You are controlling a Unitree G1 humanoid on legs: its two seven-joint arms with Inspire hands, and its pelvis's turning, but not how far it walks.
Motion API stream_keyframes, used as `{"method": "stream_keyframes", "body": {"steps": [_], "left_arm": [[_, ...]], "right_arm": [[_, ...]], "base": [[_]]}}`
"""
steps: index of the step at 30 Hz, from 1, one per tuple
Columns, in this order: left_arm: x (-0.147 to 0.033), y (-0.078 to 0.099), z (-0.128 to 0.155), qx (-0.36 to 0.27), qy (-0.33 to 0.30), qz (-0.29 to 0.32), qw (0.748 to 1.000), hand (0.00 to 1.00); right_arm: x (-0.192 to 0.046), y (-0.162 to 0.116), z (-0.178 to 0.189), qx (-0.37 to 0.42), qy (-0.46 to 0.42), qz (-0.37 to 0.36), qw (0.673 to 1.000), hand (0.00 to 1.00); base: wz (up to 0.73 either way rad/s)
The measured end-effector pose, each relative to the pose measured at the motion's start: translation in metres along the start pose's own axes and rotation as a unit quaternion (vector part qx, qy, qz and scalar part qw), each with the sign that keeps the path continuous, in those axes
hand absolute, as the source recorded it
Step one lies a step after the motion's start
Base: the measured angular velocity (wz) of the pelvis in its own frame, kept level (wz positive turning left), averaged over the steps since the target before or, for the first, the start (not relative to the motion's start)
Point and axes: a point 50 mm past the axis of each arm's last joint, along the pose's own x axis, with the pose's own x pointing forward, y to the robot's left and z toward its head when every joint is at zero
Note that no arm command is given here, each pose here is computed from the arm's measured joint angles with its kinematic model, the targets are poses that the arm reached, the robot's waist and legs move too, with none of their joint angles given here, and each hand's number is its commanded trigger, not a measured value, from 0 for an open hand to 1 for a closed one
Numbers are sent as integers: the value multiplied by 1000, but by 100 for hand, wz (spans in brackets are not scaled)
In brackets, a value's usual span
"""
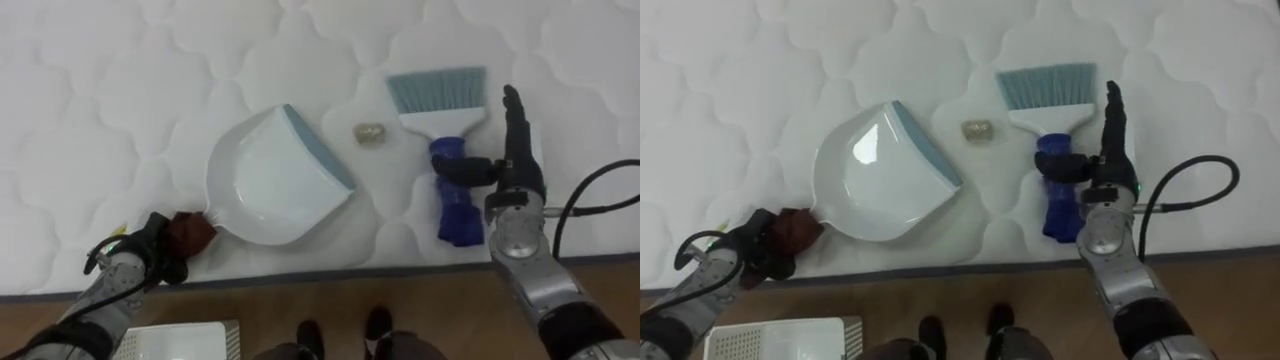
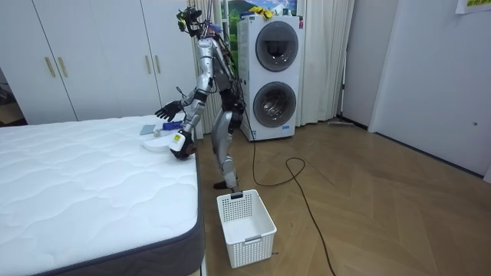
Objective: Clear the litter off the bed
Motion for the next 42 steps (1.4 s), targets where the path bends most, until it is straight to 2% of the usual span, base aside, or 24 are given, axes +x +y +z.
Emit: {"method": "stream_keyframes", "body": {"steps": [13, 26, 42], "left_arm": [[0, -1, 2, 5, -4, 1, 1000, 100], [0, -4, 5, 12, -4, -9, 1000, 100], [0, -4, 4, 13, 0, -10, 1000, 100]], "right_arm": [[-2, 7, -2, 4, 7, 33, 999, 0], [-6, 3, -39, -29, 95, 45, 994, 0], [-11, 4, -48, -85, 95, 78, 989, 0]], "base": [[0], [0], [0]]}}
